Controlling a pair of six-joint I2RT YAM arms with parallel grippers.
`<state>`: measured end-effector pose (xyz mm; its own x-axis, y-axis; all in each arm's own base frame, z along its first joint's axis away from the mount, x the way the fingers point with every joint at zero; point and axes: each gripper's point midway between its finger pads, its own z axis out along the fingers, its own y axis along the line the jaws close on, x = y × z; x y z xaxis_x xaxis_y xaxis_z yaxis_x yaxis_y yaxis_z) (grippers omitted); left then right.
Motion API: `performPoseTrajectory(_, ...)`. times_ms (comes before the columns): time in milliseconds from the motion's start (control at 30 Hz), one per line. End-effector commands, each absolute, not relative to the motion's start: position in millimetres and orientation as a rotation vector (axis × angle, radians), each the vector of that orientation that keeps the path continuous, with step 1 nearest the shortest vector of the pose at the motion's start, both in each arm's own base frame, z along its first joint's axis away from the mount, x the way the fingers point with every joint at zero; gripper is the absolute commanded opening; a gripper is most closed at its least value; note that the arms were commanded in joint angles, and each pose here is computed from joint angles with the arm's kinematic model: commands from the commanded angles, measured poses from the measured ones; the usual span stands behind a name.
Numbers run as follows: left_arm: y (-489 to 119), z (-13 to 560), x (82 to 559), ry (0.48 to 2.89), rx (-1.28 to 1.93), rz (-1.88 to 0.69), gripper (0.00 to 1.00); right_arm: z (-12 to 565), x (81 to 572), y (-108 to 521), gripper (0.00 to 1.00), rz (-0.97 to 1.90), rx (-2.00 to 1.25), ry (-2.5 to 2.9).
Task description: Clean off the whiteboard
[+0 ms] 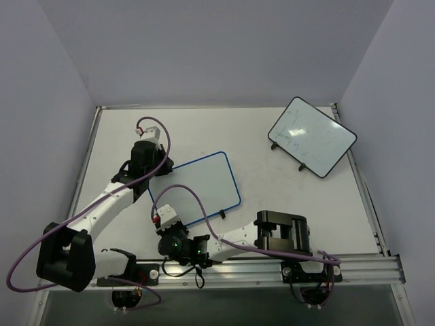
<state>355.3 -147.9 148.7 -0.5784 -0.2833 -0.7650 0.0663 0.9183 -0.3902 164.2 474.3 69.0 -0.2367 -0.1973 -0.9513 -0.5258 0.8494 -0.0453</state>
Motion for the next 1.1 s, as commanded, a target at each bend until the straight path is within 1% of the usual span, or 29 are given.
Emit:
performPoseTrajectory(0, -162.3, 144.1, 347.5, 2.188, -0.11, -0.511, 0.06, 52.5, 177.4, 445.6, 0.0, 0.223, -0.522, 1.84)
performPoseTrajectory(367, -162.7, 144.1, 347.4, 2.19, -0.102, -0.508, 0.06, 69.0, 208.1, 408.4, 0.0, 0.197, -0.398, 1.852)
performPoseTrajectory(667, -164.5, 143.6, 347.1, 2.195, -0.097, -0.509, 0.06, 72.4, 225.7, 383.8, 0.0, 0.165, -0.328, 1.866)
performPoseTrajectory(1067, -162.2, 143.7, 349.4, 2.192, -0.104, -0.484, 0.06, 78.0, 248.5, 349.2, 0.0, 0.189, -0.224, 1.897)
